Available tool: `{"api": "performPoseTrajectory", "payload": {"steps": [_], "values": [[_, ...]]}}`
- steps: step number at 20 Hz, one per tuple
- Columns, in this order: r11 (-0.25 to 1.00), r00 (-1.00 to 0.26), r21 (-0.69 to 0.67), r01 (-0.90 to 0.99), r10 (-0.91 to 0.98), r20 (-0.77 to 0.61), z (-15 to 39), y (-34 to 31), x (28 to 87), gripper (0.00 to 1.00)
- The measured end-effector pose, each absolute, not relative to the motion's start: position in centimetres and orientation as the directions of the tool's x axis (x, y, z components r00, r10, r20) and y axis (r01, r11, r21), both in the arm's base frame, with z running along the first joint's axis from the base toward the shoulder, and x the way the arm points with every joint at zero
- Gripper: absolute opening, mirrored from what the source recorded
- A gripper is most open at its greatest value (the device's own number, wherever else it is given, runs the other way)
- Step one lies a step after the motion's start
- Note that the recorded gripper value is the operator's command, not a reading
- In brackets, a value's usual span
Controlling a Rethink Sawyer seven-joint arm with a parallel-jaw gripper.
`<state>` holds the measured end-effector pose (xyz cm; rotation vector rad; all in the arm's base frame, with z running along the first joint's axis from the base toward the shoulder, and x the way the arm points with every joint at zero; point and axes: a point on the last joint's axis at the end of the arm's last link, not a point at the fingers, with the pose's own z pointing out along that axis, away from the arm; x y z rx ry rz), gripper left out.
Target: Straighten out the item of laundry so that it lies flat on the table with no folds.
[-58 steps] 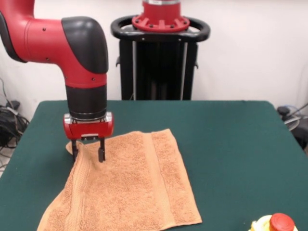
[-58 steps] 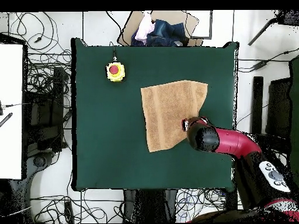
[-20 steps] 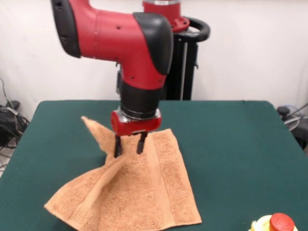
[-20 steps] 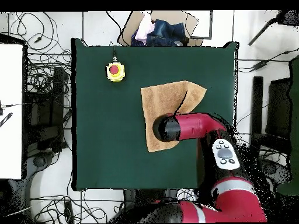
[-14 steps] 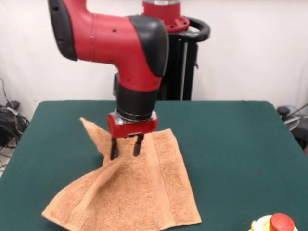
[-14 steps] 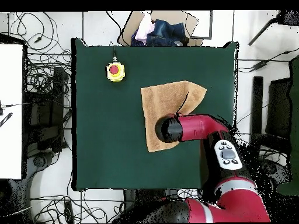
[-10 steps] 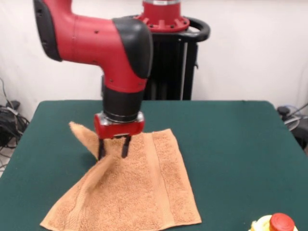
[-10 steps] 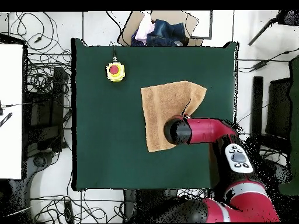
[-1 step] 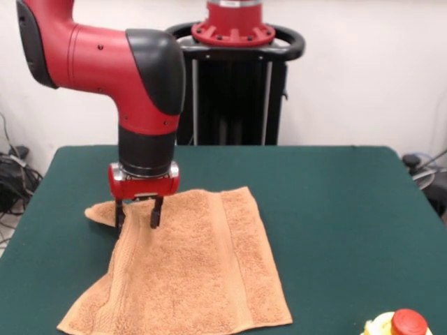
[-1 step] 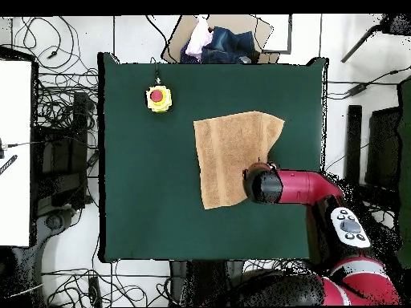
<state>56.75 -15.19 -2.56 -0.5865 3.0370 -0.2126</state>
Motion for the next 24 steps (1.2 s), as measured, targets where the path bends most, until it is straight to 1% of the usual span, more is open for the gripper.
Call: {"api": "performPoseTrajectory", "payload": {"steps": [7,12,18,24], "values": [[0.921,-0.929,-0.139,-0.363,-0.369,-0.017,-2.5,-15.4,56.7,1.0],[0.936,-0.94,-0.125,-0.329,-0.337,-0.047,-1.8,-16.7,57.0,1.0],[0.97,-0.969,-0.087,-0.228,-0.234,-0.076,2.0,-22.2,56.6,1.0],[0.984,-0.985,-0.046,-0.172,-0.172,0.011,7.8,-27.5,55.6,1.0]]}}
